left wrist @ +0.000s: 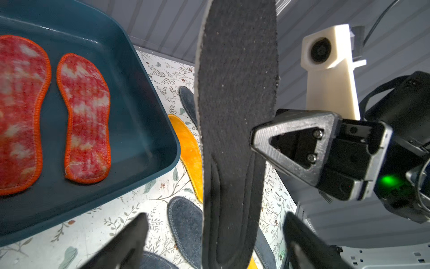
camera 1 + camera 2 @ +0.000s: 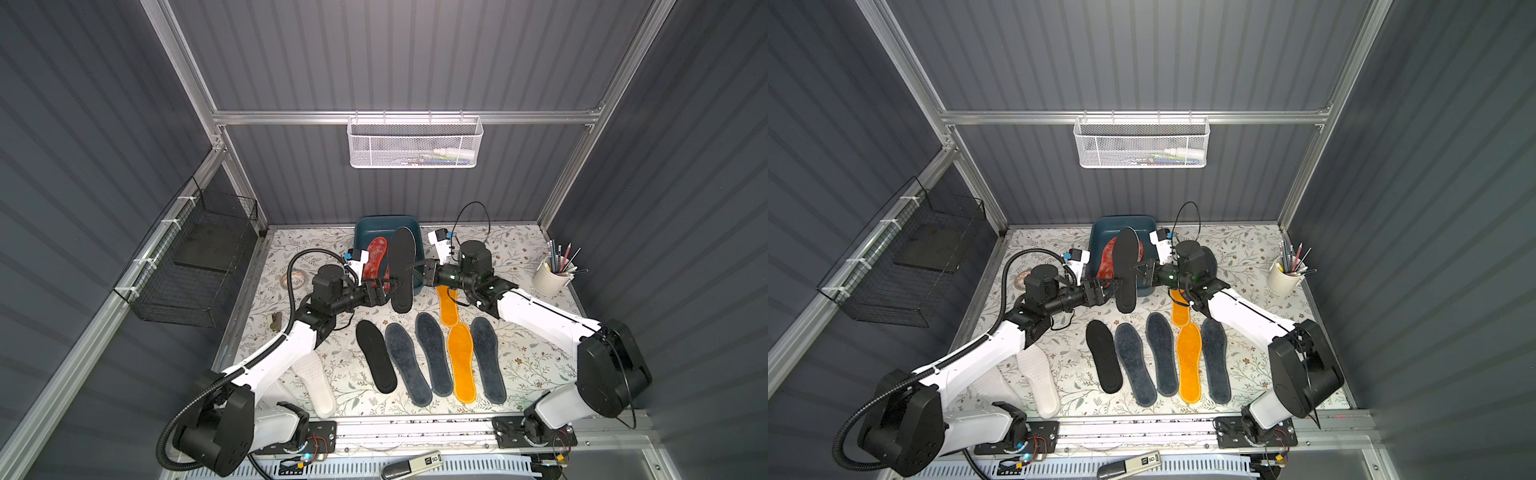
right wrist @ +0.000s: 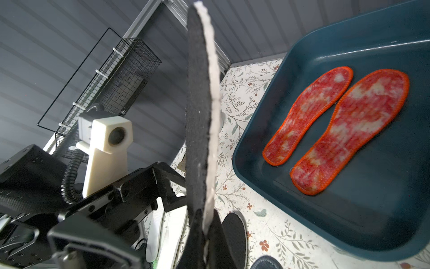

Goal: Put the insoles into the storage box
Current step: Place the insole in the storage box.

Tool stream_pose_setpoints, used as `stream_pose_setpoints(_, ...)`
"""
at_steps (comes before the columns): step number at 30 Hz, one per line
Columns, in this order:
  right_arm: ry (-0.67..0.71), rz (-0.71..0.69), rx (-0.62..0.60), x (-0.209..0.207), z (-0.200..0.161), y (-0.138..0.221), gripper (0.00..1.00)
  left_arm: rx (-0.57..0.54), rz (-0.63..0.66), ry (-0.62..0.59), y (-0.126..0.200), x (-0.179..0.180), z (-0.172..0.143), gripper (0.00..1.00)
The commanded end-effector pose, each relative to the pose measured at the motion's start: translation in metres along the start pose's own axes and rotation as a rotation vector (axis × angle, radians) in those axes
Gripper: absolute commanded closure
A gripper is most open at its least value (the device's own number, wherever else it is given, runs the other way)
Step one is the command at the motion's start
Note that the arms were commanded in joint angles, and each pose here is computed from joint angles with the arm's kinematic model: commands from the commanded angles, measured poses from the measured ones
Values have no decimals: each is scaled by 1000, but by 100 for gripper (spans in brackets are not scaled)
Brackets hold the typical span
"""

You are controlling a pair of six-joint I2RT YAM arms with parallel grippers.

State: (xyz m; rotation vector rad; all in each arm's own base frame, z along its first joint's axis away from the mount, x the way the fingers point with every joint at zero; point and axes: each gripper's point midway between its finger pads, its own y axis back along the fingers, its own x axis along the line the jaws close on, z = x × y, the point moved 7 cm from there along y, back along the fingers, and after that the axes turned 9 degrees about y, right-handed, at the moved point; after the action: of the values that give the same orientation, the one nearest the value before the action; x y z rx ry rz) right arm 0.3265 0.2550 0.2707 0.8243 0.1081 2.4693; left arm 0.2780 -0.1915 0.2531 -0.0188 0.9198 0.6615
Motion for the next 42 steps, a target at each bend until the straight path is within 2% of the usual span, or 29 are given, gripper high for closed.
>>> stream_pose_setpoints(1, -5, -42, -41, -2, 17, -7, 100, -107, 119, -13, 19, 3, 8, 0)
stream_pose_setpoints(8, -28, -104, -13, -18, 32, -34, 100, -312, 457, 24, 80, 28, -4, 0)
stream_pose_setpoints(12, -17, -137, -7, -31, 39, -55, 100, -320, 533, 60, 101, 37, -21, 0)
stream_pose_setpoints(17, -11, -174, 6, -52, 44, -86, 100, -306, 576, 104, 112, 43, -34, 0)
stream_pose_setpoints(29, -20, -218, 57, -98, 42, -151, 100, -342, 588, 183, 129, 46, -48, 0)
stream_pose_setpoints(42, -28, -198, 137, -125, 17, -192, 100, -329, 598, 235, 128, 51, -53, 1)
